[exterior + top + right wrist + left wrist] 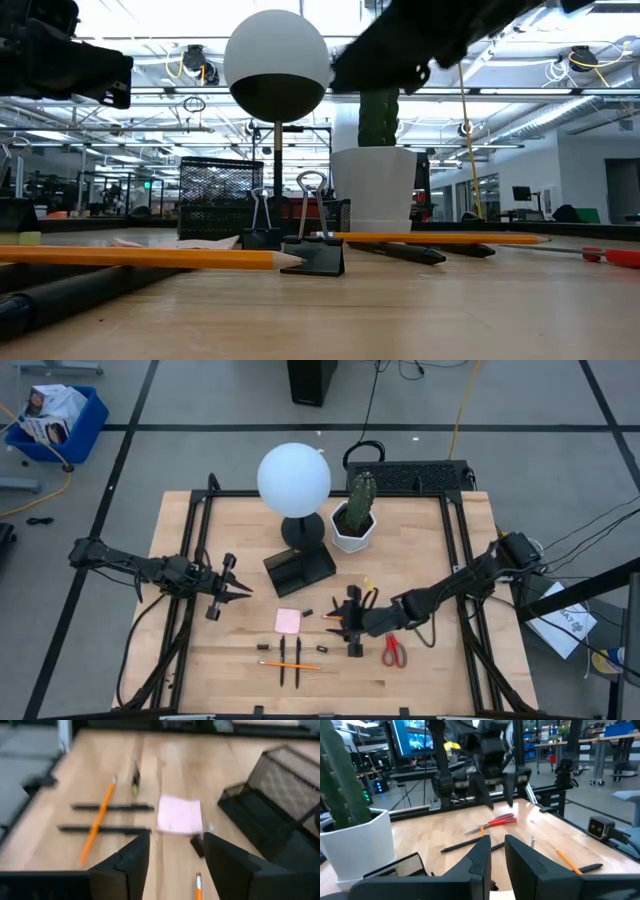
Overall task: Pick and place office supplies into organizer
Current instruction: Put the top orange pencil into the desk organizer
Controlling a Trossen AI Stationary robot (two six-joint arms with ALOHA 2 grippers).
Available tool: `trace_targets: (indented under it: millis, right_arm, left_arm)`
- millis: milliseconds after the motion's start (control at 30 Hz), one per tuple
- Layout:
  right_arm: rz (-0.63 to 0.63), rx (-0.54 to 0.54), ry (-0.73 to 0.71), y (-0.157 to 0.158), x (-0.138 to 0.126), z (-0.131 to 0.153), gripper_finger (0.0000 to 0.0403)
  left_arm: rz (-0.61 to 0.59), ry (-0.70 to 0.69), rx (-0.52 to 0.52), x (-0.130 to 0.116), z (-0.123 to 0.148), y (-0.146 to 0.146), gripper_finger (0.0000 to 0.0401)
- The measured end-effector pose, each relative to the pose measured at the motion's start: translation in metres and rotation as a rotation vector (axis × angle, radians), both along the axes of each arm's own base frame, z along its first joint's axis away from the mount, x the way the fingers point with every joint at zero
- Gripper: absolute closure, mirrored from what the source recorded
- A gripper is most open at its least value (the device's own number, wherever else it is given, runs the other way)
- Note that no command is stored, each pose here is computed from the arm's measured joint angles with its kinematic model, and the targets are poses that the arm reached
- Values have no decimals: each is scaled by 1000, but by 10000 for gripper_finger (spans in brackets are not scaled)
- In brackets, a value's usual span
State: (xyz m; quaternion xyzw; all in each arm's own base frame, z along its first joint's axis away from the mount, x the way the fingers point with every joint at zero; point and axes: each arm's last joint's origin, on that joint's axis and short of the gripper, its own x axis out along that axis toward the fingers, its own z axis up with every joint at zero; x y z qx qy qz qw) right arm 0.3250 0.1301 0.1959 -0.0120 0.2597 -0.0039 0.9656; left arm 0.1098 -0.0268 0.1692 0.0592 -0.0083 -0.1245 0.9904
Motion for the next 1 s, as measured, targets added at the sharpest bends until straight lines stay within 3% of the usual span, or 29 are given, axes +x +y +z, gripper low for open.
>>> trace_targets:
  millis: [267, 467, 733, 1000]
  right_arm:
    - [-29, -62, 137, -6, 20, -11, 224]
    - [-54, -84, 217, -15, 18, -16, 233]
    - [-71, -92, 251, -18, 23, -31, 217]
    - [-80, -100, 272, -19, 31, -53, 218]
  left_arm:
    - [0, 8, -25, 0, 0, 0, 339]
    - [-2, -27, -67, 0, 4, 0, 339]
    - [-6, -2, -184, 0, 5, 0, 339]
    - [-8, 5, -191, 0, 4, 0, 338]
